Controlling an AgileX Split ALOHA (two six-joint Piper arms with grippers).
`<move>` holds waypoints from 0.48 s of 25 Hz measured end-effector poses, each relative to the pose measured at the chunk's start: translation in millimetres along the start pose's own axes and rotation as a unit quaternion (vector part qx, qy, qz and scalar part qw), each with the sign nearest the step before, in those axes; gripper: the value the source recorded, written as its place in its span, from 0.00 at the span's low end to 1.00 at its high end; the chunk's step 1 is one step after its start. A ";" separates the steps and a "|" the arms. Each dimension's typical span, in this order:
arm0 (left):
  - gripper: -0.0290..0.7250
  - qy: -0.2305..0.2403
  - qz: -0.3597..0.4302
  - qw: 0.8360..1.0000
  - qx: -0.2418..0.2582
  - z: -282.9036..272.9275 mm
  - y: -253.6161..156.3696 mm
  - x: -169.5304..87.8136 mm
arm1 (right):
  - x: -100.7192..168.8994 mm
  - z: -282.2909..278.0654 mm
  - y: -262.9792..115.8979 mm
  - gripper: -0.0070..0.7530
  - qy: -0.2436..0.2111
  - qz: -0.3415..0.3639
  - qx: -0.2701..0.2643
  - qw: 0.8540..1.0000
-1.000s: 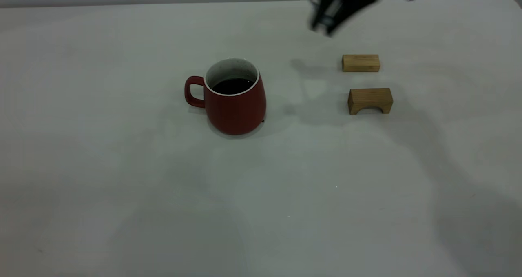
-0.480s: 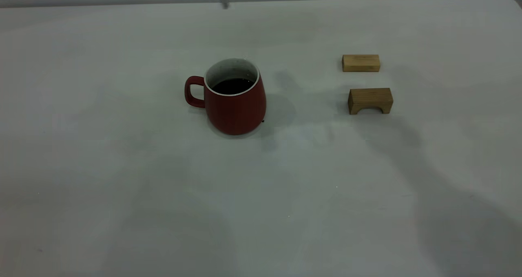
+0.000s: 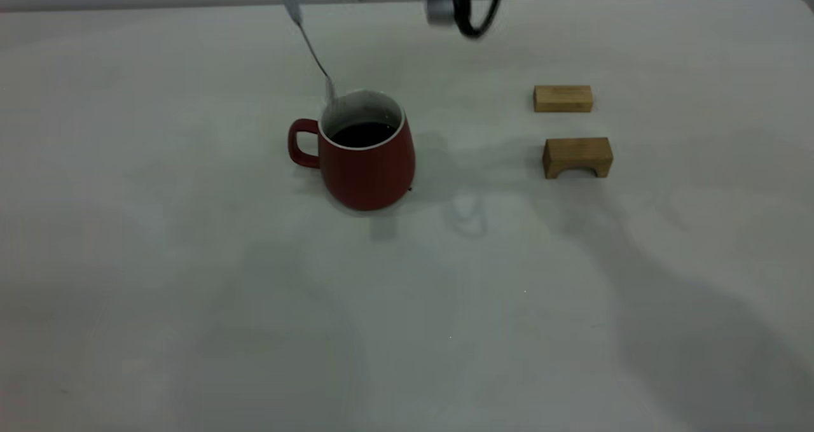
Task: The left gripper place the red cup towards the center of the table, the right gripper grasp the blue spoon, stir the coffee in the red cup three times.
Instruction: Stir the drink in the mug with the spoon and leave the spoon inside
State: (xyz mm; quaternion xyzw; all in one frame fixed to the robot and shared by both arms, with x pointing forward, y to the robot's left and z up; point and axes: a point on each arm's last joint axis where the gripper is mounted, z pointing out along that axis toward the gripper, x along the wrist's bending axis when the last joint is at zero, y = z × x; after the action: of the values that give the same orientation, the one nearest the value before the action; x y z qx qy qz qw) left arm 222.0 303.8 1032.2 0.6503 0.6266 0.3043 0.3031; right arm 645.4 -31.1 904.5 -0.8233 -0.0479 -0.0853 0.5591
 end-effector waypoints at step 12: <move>0.36 0.000 0.000 1.000 0.000 0.0 0.0 0.0 | 0.9 6.7 62.3 0.21 0.019 0.053 0.017 0.998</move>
State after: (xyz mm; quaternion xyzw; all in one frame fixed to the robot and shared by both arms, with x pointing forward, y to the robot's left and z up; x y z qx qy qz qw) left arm 222.0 303.8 1032.2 0.6503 0.6266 0.3043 0.3031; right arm 657.7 -47.9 845.4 -0.8136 0.0052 -0.0700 0.5772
